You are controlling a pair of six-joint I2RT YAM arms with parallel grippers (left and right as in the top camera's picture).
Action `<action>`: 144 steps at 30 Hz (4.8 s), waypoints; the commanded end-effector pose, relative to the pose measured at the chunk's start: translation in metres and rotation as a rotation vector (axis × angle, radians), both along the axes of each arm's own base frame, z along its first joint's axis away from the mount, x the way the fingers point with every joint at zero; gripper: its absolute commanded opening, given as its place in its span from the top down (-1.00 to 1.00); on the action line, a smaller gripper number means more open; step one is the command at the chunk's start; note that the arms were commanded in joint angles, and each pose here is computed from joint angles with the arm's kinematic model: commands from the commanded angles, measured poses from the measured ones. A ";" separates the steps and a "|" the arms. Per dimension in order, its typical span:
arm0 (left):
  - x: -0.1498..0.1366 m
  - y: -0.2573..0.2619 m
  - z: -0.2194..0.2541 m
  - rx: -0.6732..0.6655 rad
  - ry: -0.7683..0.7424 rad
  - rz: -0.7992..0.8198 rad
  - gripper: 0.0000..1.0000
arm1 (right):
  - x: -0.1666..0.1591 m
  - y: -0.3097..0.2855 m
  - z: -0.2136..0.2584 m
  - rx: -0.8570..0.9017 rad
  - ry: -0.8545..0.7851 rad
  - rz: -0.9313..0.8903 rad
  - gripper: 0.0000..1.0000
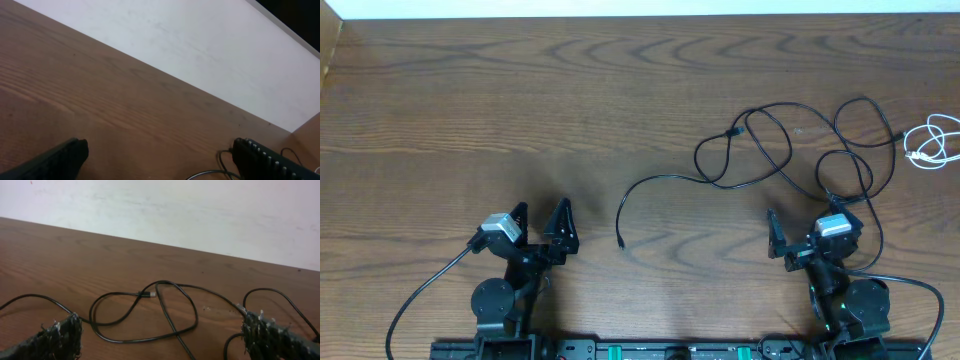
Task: Untangle cables
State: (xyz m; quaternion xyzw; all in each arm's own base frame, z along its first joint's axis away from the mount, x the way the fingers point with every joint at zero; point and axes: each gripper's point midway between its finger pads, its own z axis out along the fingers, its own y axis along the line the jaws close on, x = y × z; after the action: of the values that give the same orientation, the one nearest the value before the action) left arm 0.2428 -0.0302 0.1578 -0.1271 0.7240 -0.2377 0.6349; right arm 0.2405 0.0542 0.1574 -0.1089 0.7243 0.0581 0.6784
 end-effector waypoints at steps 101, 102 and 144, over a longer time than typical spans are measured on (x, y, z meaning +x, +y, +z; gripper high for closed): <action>-0.002 0.065 -0.018 0.146 0.062 0.374 -0.96 | 0.000 -0.001 0.000 -0.013 -0.004 -0.008 -0.98; -0.002 0.065 -0.018 0.146 0.062 0.374 -0.96 | 0.000 -0.001 0.000 -0.013 -0.004 -0.008 -0.99; -0.002 0.065 -0.018 0.146 0.062 0.374 -0.96 | 0.000 -0.001 0.000 -0.013 -0.004 -0.008 -0.99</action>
State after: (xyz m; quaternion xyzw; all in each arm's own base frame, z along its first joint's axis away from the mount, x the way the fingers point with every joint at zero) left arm 0.2427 0.0288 0.1562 -0.2136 0.7074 -0.0822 0.6687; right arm 0.2406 0.0537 0.1573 -0.1080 0.7246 0.0571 0.6783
